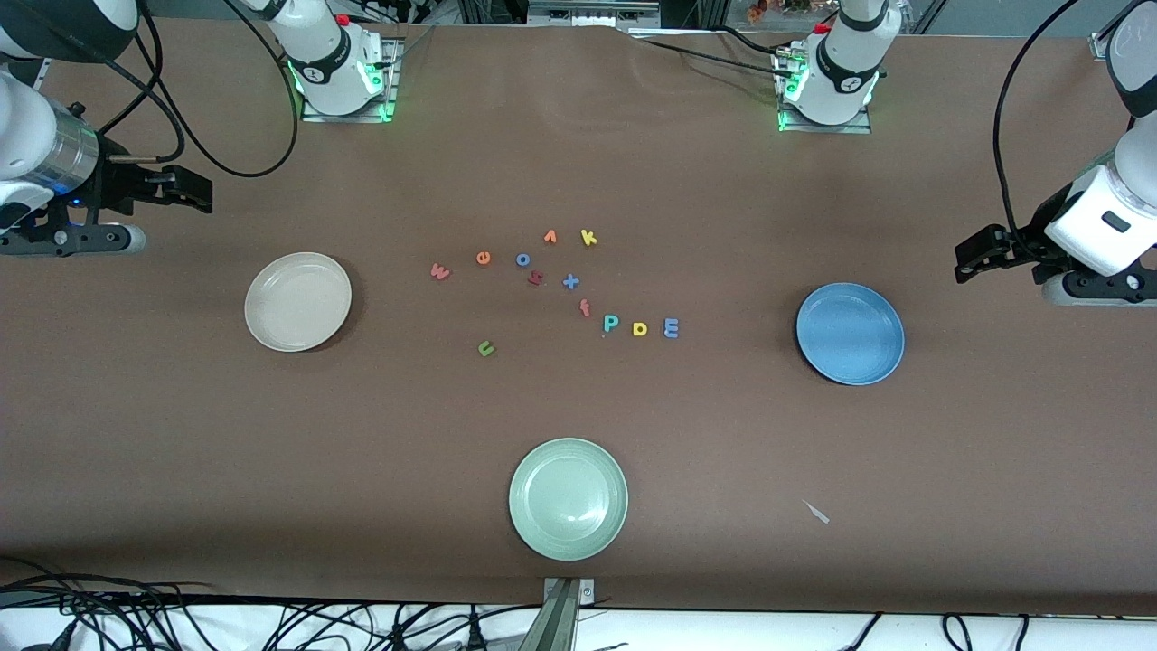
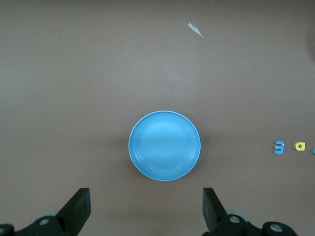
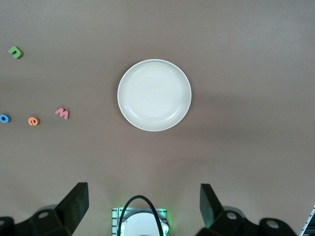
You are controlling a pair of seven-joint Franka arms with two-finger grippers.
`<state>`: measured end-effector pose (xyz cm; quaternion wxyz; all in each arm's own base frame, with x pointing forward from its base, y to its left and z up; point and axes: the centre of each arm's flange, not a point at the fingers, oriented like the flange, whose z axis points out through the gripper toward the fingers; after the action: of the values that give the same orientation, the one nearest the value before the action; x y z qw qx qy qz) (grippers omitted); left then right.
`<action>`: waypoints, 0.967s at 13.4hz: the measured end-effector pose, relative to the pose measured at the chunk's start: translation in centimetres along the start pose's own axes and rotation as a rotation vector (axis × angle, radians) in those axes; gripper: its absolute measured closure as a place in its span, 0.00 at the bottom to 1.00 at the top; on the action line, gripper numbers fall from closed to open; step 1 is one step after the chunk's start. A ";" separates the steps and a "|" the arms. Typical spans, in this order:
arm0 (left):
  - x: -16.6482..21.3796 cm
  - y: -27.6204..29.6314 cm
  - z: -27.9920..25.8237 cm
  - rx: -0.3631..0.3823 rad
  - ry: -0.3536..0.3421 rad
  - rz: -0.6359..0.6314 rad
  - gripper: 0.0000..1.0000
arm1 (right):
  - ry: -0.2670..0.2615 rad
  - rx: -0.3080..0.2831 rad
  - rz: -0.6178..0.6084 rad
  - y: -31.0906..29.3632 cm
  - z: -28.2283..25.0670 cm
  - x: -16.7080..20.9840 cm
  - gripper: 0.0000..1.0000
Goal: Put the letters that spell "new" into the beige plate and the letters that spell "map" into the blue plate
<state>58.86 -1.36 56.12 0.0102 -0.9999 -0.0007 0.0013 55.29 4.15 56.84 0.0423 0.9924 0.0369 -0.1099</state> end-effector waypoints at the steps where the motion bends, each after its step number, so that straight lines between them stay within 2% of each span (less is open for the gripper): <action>1: 0.0 0.1 -0.1 0.000 0.002 0.001 0.00 | 0.000 0.000 0.000 0.0 0.0 0.0 0.00; 6: 0.1 0.3 -0.2 0.000 0.004 0.006 0.00 | 0.000 0.000 0.000 0.0 0.0 0.0 0.00; 7: -0.1 0.3 -0.1 0.000 -0.009 0.005 0.00 | 0.000 0.000 0.000 0.0 0.0 0.0 0.00; 10: -1.2 -0.9 0.7 0.003 -0.111 -0.016 0.00 | 0.000 0.000 0.000 0.0 0.0 0.0 0.00; 13: -1.3 -1.1 0.9 0.003 -0.126 -0.019 0.00 | 0.000 0.000 0.000 0.0 0.0 0.0 0.00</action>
<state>57.54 -0.20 55.27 0.0117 -0.9978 -0.0110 0.0644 55.29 4.15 56.84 0.0423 0.9924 0.0369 -0.1099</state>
